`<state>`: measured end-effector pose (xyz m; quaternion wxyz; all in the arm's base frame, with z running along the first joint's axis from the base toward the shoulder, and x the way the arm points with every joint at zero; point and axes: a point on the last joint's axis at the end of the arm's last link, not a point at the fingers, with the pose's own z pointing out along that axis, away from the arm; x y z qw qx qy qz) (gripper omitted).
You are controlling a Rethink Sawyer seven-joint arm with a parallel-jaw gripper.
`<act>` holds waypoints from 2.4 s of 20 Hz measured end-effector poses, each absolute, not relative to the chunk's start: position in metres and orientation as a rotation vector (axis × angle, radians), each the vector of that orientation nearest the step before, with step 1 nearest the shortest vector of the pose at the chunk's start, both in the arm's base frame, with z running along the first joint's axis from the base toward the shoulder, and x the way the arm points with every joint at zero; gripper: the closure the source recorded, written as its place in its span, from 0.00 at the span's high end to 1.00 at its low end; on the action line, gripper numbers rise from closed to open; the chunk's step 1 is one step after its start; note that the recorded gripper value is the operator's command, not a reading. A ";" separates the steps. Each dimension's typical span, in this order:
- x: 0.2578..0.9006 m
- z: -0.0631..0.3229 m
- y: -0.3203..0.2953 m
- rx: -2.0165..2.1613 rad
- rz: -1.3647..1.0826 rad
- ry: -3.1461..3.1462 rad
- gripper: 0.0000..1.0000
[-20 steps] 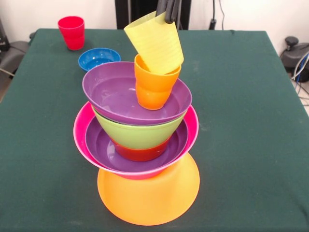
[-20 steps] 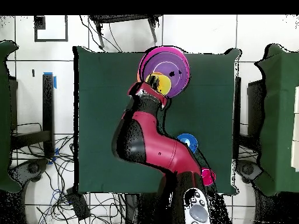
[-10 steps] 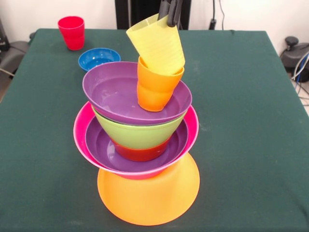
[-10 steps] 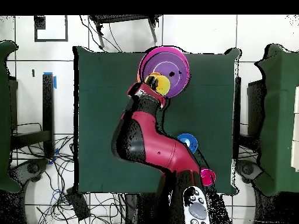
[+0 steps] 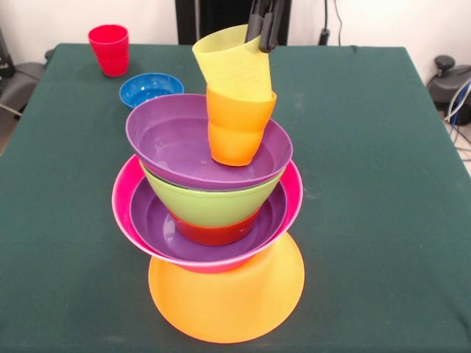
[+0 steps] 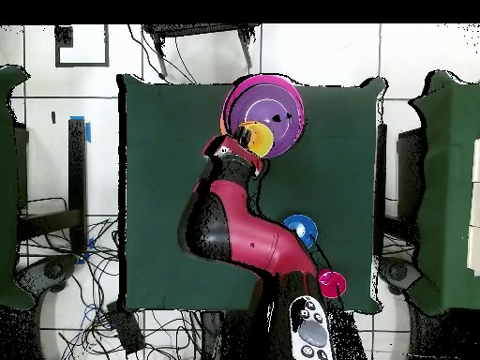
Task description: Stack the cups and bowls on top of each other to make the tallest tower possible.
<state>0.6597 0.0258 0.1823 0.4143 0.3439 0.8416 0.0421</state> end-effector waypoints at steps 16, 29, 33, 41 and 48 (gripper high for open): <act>0.652 0.182 0.030 0.841 0.072 2.122 0.00; 0.649 0.184 0.028 0.835 0.055 2.118 1.00; 0.649 0.185 0.025 0.842 0.048 2.111 1.00; 0.649 0.186 0.024 0.850 0.047 2.107 1.00; 0.650 0.186 0.023 0.859 0.045 2.103 1.00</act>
